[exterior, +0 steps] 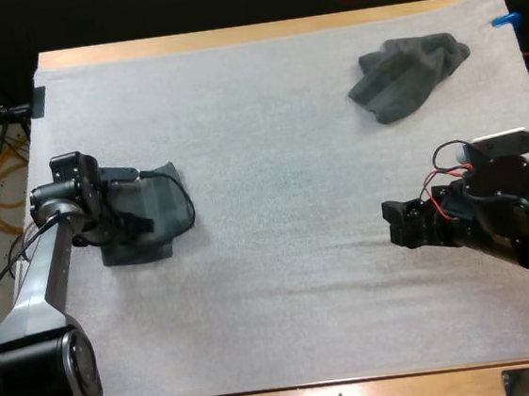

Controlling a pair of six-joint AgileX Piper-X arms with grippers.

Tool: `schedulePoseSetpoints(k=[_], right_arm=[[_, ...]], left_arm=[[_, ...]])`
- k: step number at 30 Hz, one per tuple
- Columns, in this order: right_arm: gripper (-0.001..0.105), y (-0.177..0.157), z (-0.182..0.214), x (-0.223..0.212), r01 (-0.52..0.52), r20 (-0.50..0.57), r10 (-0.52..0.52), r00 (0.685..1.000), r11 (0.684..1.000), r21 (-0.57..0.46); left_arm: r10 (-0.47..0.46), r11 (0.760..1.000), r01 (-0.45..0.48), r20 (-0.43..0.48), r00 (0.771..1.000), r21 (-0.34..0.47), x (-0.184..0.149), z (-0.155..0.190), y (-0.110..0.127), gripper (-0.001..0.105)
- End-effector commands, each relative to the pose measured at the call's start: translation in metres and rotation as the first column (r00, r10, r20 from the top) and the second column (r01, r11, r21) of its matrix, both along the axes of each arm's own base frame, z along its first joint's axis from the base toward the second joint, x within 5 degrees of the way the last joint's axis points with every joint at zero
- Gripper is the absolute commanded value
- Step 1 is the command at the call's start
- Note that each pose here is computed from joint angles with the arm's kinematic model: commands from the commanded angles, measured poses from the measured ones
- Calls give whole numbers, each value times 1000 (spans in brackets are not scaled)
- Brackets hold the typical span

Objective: Pick towel from pile fold and stack

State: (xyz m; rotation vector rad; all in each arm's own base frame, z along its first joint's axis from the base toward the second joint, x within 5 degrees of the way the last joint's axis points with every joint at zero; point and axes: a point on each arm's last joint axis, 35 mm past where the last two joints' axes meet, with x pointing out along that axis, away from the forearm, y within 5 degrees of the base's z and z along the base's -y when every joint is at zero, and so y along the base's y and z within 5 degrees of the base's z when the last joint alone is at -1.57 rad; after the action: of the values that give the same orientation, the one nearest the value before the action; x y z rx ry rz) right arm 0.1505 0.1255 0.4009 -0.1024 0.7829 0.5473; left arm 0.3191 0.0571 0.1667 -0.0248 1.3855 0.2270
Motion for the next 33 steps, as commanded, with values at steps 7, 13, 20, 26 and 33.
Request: schedulePoseSetpoints(k=[7, 13, 20, 26, 33], right_arm=[[69, 0, 1, -1, -4, 2, 4, 1000, 1000, 7], [69, 0, 2, -1, -4, 3, 4, 1000, 1000, 8], [69, 0, 2, -1, -28, 18, 28, 999, 1000, -12], [69, -1, -7, 16, -17, 32, 21, 999, 994, -111], [69, -38, -18, 53, 105, 32, -101, 994, 969, -222]], left_arm=[[-27, 994, 34, 66, 997, -103, -5, 20, -6, 52], [-25, 975, 100, 353, 935, -196, -26, 97, -15, 52], [-57, 934, 216, 476, 877, -286, -84, 159, -31, 66], [-1, 916, 224, 554, 832, -334, -124, 191, -39, 67], [-79, 906, 339, 685, 724, -254, -163, 219, -53, 67]])
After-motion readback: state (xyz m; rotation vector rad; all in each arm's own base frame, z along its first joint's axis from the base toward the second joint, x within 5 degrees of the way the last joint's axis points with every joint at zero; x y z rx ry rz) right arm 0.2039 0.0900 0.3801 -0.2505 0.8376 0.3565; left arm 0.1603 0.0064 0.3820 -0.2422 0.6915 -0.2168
